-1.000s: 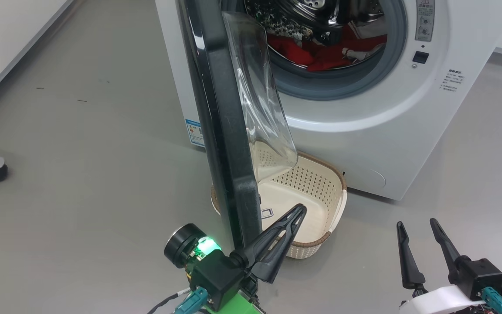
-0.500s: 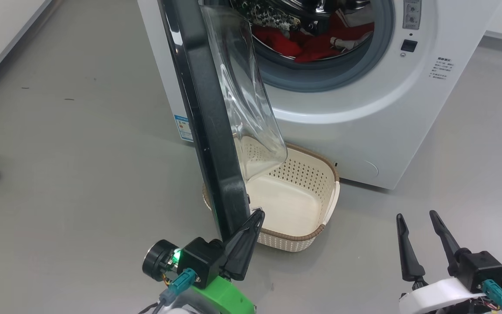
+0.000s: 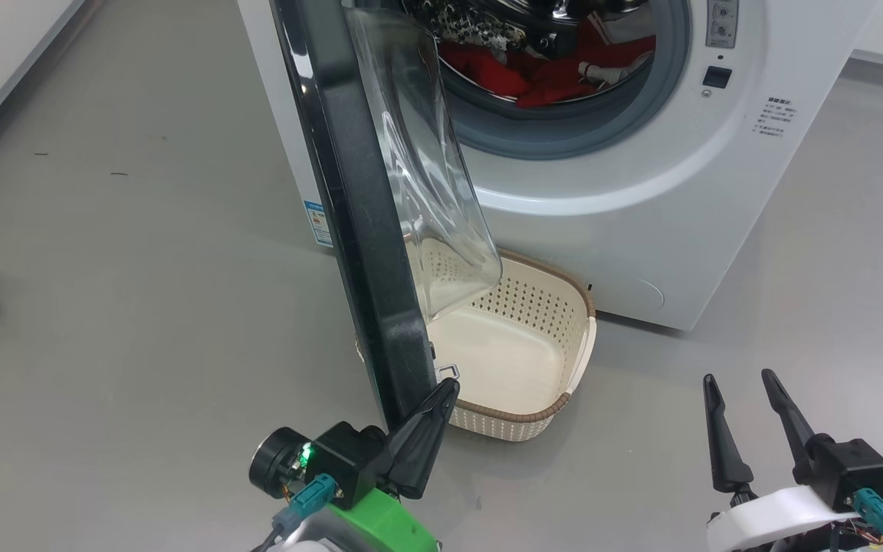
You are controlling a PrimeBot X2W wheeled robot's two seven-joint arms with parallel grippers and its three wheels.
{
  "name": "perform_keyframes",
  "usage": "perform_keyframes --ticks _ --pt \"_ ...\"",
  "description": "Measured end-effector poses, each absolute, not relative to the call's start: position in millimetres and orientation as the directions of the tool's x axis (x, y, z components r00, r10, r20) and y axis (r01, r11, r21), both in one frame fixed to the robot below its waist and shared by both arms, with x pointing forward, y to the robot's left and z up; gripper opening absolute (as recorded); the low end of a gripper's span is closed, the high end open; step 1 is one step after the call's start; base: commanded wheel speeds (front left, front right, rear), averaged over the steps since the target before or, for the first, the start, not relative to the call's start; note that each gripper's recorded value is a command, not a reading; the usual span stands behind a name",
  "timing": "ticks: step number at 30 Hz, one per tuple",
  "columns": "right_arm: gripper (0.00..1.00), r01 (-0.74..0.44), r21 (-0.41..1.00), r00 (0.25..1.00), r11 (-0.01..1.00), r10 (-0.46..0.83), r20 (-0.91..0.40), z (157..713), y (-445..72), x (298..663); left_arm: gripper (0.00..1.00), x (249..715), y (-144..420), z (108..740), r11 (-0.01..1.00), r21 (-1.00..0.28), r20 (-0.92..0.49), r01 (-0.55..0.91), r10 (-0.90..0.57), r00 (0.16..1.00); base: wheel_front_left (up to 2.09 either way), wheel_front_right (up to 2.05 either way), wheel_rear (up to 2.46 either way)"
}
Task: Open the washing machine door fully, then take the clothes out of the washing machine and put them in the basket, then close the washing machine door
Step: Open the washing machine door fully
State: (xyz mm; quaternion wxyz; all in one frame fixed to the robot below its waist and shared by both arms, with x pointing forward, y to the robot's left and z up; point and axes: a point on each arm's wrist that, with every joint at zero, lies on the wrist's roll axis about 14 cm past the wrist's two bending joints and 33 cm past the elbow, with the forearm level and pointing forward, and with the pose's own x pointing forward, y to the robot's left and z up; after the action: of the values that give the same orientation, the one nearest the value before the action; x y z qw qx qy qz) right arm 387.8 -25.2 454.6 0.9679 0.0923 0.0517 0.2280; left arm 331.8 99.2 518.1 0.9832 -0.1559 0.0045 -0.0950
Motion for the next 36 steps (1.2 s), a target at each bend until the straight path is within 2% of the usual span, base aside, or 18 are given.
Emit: perform_keyframes --ticks 22,36 --pt "1.0 -0.477 0.196 0.868 0.857 0.494 -0.049 457.7 -6.9 391.8 0.0 320.7 129.8 524.0 0.949 -0.31 0.064 0.06 -0.042 0.997 0.0 0.0 0.0" --pt "1.0 -0.531 0.202 0.833 0.823 0.551 -0.055 454.5 11.4 387.8 0.0 310.9 163.4 522.5 0.948 -0.309 0.064 -0.077 0.102 0.993 0.0 0.0 0.0"
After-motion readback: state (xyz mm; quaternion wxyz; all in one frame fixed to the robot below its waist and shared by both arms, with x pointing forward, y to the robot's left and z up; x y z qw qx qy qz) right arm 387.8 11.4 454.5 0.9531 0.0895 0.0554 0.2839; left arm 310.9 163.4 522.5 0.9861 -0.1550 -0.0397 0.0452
